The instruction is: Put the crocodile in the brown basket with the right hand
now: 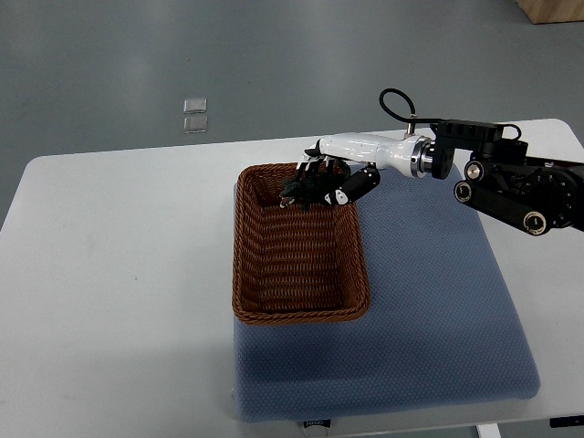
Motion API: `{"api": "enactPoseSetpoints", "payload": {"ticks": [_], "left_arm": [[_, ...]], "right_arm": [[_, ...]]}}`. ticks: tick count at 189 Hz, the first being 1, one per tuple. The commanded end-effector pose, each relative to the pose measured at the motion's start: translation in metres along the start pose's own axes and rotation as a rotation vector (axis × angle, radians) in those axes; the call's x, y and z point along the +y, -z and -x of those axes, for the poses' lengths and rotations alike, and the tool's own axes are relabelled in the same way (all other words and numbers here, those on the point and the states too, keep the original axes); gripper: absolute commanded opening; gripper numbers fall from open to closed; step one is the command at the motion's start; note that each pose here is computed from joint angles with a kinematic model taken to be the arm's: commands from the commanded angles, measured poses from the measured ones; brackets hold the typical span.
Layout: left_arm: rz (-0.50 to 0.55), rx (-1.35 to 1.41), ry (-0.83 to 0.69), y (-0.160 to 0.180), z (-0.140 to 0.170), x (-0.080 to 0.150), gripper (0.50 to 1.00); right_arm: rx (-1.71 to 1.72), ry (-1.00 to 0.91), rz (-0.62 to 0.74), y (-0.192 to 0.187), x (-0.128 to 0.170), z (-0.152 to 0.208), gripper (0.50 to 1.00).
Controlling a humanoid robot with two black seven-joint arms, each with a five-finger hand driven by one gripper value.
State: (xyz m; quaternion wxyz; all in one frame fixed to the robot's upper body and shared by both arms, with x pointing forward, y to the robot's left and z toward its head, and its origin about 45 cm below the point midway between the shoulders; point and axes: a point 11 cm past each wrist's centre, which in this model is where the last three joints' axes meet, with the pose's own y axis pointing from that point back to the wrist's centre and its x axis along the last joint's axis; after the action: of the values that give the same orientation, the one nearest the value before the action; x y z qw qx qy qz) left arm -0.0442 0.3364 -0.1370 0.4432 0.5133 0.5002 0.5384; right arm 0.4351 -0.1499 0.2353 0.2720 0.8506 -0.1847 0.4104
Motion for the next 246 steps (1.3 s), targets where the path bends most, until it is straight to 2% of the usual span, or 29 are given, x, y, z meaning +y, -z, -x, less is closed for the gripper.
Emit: {"api": "enactPoseSetpoints", "payload": {"ticks": [1, 27, 36, 38, 44, 45, 46, 47, 48, 49, 50, 51, 52, 53, 54, 55, 59, 68, 75, 114, 158, 175, 191, 210, 246], "left_arm": [[0.0, 0.0, 0.0, 0.0, 0.0, 0.0, 1.0], [0.002, 0.001, 0.0, 0.0, 0.0, 0.0, 1.0], [0.0, 0.0, 0.0, 0.0, 0.0, 0.0, 1.0], [0.0, 0.0, 0.0, 0.0, 0.0, 0.0, 1.0], [0.0, 0.0, 0.001, 0.0, 0.0, 0.0, 1.0], [0.0, 0.0, 0.001, 0.0, 0.0, 0.0, 1.0], [0.0, 0.0, 0.001, 0.0, 0.0, 0.0, 1.0], [0.0, 0.0, 0.001, 0.0, 0.0, 0.0, 1.0], [0.0, 0.0, 0.001, 0.0, 0.0, 0.0, 1.0], [0.0, 0.0, 0.001, 0.0, 0.0, 0.0, 1.0], [0.0, 0.0, 0.001, 0.0, 0.0, 0.0, 1.0], [0.0, 0.0, 0.0, 0.0, 0.0, 0.0, 1.0], [0.0, 0.0, 0.0, 0.0, 0.0, 0.0, 1.0], [0.0, 0.0, 0.0, 0.0, 0.0, 0.0, 1.0], [0.0, 0.0, 0.0, 0.0, 0.0, 0.0, 1.0], [0.0, 0.0, 0.001, 0.0, 0.0, 0.0, 1.0], [0.0, 0.0, 0.0, 0.0, 0.0, 0.0, 1.0], [0.0, 0.0, 0.001, 0.0, 0.0, 0.0, 1.0], [0.0, 0.001, 0.001, 0.0, 0.0, 0.0, 1.0], [0.0, 0.001, 0.001, 0.0, 0.0, 0.0, 1.0], [0.0, 0.0, 0.0, 0.0, 0.0, 0.0, 1.0], [0.0, 0.0, 0.0, 0.0, 0.0, 0.0, 1.0], [0.002, 0.0, 0.001, 0.0, 0.0, 0.0, 1.0], [0.0, 0.0, 0.001, 0.0, 0.0, 0.0, 1.0], [0.0, 0.0, 0.001, 0.0, 0.0, 0.0, 1.0]], "right_arm": [[0.005, 0.014, -0.019, 0.006, -0.004, 0.008, 0.5], [0.009, 0.036, -0.032, 0.01, -0.009, 0.018, 0.502], [0.002, 0.04, -0.031, 0.01, -0.009, 0.022, 0.572], [0.002, 0.04, -0.031, 0.01, -0.009, 0.022, 0.572], [-0.002, 0.044, -0.03, 0.009, -0.009, 0.024, 0.629], [-0.004, 0.042, -0.028, 0.008, -0.009, 0.025, 0.66], [-0.004, 0.042, -0.028, 0.008, -0.009, 0.025, 0.66], [-0.006, 0.042, -0.028, 0.008, -0.009, 0.025, 0.696], [-0.006, 0.042, -0.028, 0.008, -0.009, 0.025, 0.697], [-0.008, 0.042, -0.028, 0.008, -0.009, 0.026, 0.733], [-0.008, 0.042, -0.028, 0.008, -0.009, 0.026, 0.733], [-0.011, 0.042, -0.027, 0.008, -0.009, 0.026, 0.766], [-0.011, 0.042, -0.027, 0.008, -0.009, 0.026, 0.766], [-0.013, 0.04, -0.027, 0.008, -0.009, 0.027, 0.796], [-0.013, 0.04, -0.027, 0.008, -0.009, 0.027, 0.797], [-0.017, 0.039, -0.029, 0.008, -0.009, 0.027, 0.821], [-0.022, 0.041, -0.029, 0.008, -0.009, 0.029, 0.852], [-0.027, 0.043, -0.033, 0.009, -0.011, 0.032, 0.87], [-0.029, 0.044, -0.032, 0.009, -0.011, 0.032, 0.903], [-0.053, 0.046, -0.018, 0.003, -0.009, 0.042, 0.915], [-0.175, -0.113, 0.004, -0.009, 0.005, 0.007, 0.919], [-0.331, -0.202, 0.039, -0.028, 0.023, -0.009, 0.919], [-0.509, -0.242, 0.033, -0.036, 0.03, -0.012, 0.919], [-0.765, -0.29, 0.071, -0.065, 0.054, -0.018, 0.928], [-1.081, -0.39, 0.121, -0.101, 0.078, -0.014, 0.93]]}}
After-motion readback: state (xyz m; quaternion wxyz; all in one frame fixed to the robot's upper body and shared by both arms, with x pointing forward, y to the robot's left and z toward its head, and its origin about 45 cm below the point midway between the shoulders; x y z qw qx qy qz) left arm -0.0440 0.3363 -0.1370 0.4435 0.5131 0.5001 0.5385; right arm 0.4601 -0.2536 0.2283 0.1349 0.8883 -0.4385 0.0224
